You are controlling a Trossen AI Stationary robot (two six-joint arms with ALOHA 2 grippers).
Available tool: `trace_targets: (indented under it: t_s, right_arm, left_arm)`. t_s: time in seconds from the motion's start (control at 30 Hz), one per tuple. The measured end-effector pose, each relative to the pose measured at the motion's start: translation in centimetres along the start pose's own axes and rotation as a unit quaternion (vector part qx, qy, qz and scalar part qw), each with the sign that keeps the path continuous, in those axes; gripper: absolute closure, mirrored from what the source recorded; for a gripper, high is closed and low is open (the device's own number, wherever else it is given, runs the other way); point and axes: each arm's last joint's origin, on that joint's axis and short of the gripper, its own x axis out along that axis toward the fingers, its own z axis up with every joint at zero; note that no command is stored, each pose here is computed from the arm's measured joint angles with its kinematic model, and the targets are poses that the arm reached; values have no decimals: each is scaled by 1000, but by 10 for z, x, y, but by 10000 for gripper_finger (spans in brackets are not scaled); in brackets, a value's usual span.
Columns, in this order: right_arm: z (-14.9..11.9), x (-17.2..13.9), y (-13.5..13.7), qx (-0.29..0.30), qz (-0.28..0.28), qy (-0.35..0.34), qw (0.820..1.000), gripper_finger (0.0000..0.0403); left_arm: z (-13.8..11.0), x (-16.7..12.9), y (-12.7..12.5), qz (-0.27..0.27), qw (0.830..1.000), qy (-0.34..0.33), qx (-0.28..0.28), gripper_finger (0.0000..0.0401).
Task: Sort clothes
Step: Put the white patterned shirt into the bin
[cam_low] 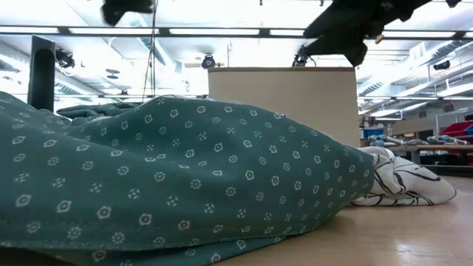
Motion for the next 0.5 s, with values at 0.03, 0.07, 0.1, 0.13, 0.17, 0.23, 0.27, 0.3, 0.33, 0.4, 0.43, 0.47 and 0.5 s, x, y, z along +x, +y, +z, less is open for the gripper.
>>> trace_targets:
  t_s: [0.03,0.07,0.1,0.13,0.17,0.23,0.27,0.3,0.33,0.4,0.43,0.47,0.5]
  right_arm:
    - [-2,3,2,-6,2,3,1000,230]
    - [-4,7,3,-11,6,7,1000,230]
    - [-6,11,6,-15,9,16,1000,230]
    - [-8,15,9,-19,15,25,999,230]
    - [-8,20,12,-24,18,33,999,230]
    - [-9,30,19,-40,29,50,998,230]
    - [-9,35,24,-49,30,61,996,230]
    - [-9,41,28,-57,30,72,995,230]
    - [-9,46,32,-64,29,84,994,230]
    - [-8,56,39,-75,34,111,990,230]
    - [-7,60,43,-78,41,123,989,230]
    - [-7,64,47,-80,47,136,986,230]
    - [-7,68,50,-83,53,149,984,230]
  left_arm:
    - [-11,-3,2,-2,1000,-1,-10,300]
    - [-21,-5,4,-4,1000,-1,-19,300]
    - [-31,-7,5,-7,1000,-5,-25,300]
    - [-40,-9,7,-8,999,-9,-31,300]
    - [-50,-10,9,-9,999,-13,-37,300]
    - [-66,-11,11,-15,999,-22,-44,300]
    - [-74,-11,13,-17,998,-26,-47,300]
    - [-82,-10,15,-18,998,-28,-52,300]
    - [-90,-9,16,-18,998,-30,-53,300]
    - [-102,-7,18,-21,998,-34,-53,300]
    - [-108,-5,20,-22,998,-36,-53,300]
    - [-114,-3,21,-23,998,-37,-53,300]
    - [-119,-2,21,-25,998,-39,-53,300]
